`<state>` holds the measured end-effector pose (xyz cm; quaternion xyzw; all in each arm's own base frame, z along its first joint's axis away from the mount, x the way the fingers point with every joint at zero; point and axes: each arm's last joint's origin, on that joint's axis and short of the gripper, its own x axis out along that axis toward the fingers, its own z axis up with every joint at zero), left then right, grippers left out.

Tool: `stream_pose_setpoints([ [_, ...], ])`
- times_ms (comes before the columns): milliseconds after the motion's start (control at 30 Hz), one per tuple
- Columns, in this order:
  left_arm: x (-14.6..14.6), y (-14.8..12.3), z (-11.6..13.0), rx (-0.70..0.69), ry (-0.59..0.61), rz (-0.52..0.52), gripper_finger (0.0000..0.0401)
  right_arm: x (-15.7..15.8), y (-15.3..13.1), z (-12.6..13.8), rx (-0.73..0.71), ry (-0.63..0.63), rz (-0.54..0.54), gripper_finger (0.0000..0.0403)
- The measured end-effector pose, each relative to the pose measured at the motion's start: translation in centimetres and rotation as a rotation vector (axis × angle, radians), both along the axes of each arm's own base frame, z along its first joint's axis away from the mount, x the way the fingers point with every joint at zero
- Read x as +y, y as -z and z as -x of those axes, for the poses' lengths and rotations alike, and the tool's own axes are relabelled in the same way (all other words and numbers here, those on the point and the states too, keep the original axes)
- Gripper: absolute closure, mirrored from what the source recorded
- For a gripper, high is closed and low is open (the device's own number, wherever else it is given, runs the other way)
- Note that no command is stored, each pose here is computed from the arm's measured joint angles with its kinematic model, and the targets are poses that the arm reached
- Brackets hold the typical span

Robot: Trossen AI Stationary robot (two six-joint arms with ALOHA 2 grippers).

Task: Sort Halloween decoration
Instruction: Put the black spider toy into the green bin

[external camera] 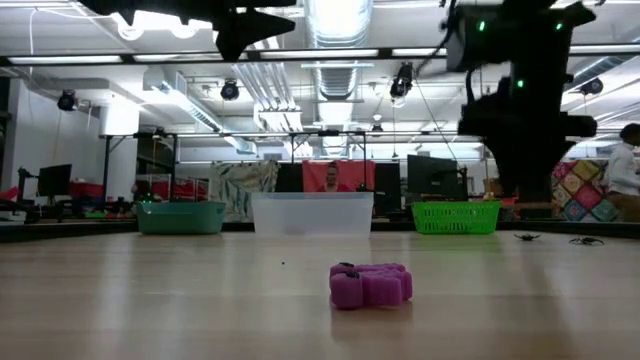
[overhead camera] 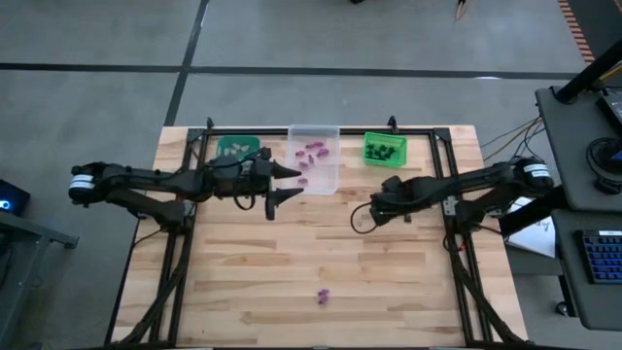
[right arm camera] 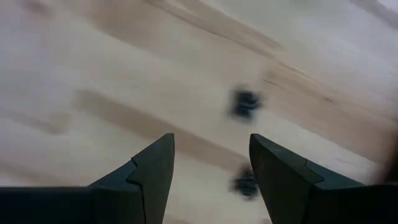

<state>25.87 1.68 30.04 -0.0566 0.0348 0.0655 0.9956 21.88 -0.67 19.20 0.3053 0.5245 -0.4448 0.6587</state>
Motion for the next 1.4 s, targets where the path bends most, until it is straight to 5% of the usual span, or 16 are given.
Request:
stream_pose_setpoints([
  [367, 0.0, 0.7, 0.4, 0.005, -0.004, 0.029, 0.0194, -3.3, 3.2, -0.4, 0.219, 0.028, -0.034, 0.0202],
  [867, 0.1, 0.9, 0.4, 0.011, -0.055, 0.024, 0.0194, -4.9, 5.3, -1.4, 0.244, -0.01, -0.048, 0.0206],
  [1400, 0.1, 0.9, 0.4, 0.011, -0.055, 0.025, 0.0194, -5.0, 6.1, -1.8, 0.245, -0.04, -0.058, 0.0359],
])
